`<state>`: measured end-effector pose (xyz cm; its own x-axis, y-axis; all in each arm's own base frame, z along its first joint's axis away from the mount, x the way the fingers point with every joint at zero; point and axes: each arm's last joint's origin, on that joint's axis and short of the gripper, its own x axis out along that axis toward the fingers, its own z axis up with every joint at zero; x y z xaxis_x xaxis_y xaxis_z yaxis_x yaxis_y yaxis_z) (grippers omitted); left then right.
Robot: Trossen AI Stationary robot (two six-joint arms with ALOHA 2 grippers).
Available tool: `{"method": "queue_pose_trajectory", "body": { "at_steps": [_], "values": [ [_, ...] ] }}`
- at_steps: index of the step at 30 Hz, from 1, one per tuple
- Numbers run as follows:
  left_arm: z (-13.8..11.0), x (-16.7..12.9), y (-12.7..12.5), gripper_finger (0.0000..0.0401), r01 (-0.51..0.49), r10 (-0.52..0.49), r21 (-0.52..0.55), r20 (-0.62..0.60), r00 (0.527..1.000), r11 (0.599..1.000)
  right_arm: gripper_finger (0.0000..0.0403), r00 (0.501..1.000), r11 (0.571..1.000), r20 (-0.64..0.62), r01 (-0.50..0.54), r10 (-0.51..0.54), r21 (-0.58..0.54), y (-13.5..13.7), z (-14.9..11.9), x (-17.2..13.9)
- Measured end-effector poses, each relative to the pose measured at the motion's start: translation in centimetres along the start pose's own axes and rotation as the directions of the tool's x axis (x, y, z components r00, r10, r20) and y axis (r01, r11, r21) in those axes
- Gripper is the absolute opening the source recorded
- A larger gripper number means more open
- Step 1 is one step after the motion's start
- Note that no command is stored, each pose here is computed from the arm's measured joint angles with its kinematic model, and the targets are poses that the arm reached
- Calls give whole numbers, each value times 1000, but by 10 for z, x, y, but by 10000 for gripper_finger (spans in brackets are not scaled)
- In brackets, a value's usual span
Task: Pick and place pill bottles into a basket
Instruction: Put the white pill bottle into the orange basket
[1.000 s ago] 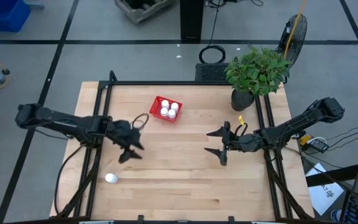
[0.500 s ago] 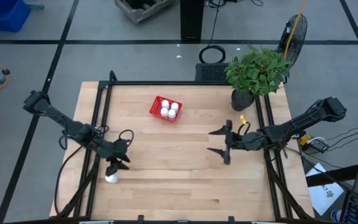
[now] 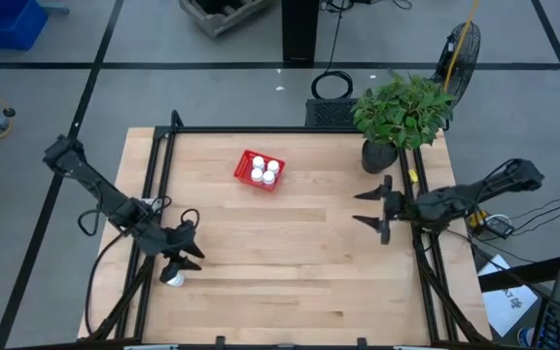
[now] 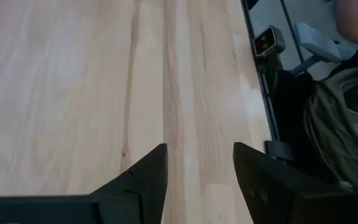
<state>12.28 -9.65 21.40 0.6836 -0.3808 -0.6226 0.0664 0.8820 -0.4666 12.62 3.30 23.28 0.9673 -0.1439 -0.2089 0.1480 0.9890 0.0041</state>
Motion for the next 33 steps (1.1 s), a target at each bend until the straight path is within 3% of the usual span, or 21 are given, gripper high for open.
{"method": "queue_pose_trajectory", "body": {
  "at_steps": [4,8,12,16,21,23,25,28,31,33],
  "values": [
    [0,0,-3,189,16,-17,16,9,1000,1000,260,995,998,87,-42,37,52,-7,-20,-10],
    [-1,-1,-5,191,27,-28,36,19,999,999,260,994,996,99,-45,37,72,-11,-46,-12],
    [0,-1,-8,191,50,-52,77,31,998,996,256,994,992,107,8,-21,127,-15,-72,-10],
    [-3,-2,-11,191,72,-74,113,14,997,991,254,983,979,169,31,-66,201,-16,-71,-10],
    [-8,-3,-16,191,209,-190,229,-103,976,951,258,983,979,180,-15,-22,202,-14,-69,-8],
    [-9,-4,-20,191,266,-237,360,-122,964,894,260,986,981,164,-19,-13,192,-14,-71,-8],
    [-10,-5,-22,191,291,-258,514,-136,956,807,260,985,981,170,-21,-13,195,-14,-70,-8],
    [-12,-6,-22,191,267,-256,743,-133,958,614,259,985,980,172,-21,-13,196,-14,-70,-8],
    [-13,-6,-23,191,228,-250,881,-131,959,414,259,985,980,174,-23,-13,198,-14,-70,-8],
    [-14,-6,-23,191,203,-232,910,-123,965,361,260,985,980,173,-22,-13,197,-14,-70,-8]
  ]
}}
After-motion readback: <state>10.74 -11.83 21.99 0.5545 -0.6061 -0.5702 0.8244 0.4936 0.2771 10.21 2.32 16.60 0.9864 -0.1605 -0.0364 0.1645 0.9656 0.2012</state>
